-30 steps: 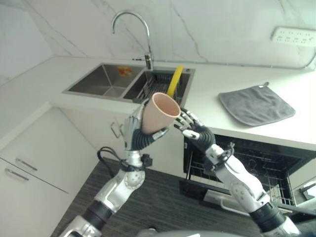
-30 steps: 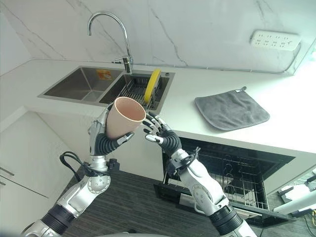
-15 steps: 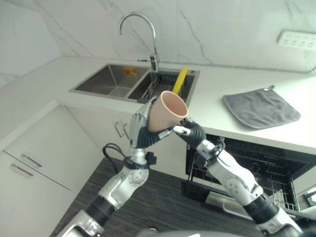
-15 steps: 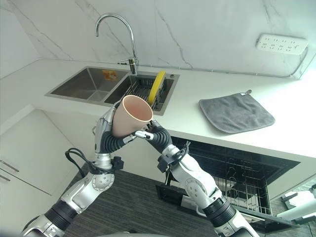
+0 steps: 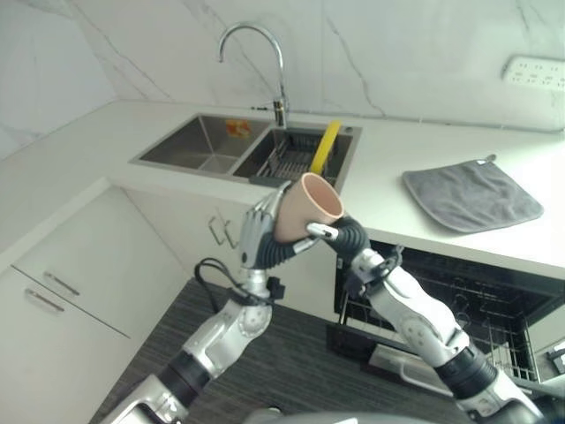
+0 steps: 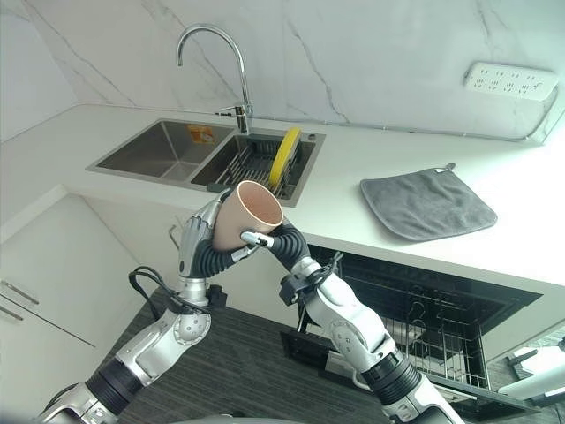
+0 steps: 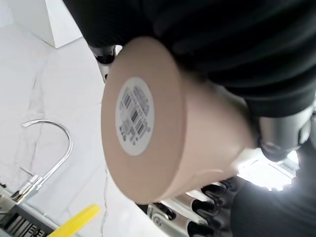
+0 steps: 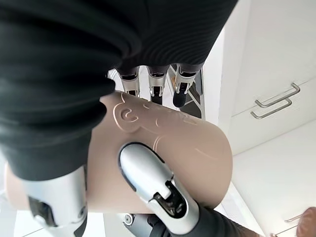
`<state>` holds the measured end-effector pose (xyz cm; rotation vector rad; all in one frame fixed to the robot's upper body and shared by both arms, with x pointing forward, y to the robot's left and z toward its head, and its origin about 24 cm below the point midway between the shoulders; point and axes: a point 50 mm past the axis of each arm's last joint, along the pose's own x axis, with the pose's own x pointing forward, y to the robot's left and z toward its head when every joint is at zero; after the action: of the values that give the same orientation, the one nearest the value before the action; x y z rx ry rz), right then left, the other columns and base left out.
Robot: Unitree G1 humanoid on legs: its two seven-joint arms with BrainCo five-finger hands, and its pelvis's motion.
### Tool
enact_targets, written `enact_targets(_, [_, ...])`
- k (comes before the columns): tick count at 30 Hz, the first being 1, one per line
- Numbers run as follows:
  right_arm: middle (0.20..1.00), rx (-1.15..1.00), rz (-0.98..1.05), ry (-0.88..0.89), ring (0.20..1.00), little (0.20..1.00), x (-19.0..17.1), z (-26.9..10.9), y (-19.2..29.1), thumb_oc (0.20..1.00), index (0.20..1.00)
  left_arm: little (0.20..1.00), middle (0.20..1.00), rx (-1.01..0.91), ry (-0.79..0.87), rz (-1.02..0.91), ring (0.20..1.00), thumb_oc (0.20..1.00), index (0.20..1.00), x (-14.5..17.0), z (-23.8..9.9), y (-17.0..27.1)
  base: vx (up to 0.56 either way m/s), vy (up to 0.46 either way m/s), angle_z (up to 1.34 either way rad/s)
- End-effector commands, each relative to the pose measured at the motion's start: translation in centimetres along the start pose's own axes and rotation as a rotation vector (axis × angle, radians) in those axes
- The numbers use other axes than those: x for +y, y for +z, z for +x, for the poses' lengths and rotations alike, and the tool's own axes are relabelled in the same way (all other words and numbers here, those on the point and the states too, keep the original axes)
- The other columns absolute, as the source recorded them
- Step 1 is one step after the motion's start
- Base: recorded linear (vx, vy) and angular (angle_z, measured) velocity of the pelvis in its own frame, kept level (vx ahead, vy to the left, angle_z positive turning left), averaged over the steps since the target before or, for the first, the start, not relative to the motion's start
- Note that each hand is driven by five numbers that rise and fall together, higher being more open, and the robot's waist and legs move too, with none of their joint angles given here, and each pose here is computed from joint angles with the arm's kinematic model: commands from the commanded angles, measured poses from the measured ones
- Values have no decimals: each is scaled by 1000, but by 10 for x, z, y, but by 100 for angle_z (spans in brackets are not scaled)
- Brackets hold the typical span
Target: Place the dishes in the dishwasher.
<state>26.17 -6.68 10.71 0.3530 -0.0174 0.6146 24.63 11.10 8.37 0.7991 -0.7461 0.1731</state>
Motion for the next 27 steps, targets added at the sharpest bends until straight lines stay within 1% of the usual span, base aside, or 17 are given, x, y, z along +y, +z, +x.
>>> enact_targets(1, [1000,-218,-22,106,1000,1000,26,26,49,1000,1000,200,200,-155,61,65,200,200,200,5,28,8,34,13,0])
enact_targets(8, [1000,-222,8,134,1000,1000,34,32,50,1000,1000,200,200,-194,53,85,200,200,200,2,28,12,7,4,1])
enact_targets(17, [1000,-211,43,163,1000,1000,46,40,51,1000,1000,200,200,-243,29,64,200,200,200,-4,29,21,7,4,1])
enact_targets(27, [1000,-224,25,207,1000,1000,58,47,55,1000,1000,200,200,-300,-19,40,200,200,200,-10,28,30,0,0,0])
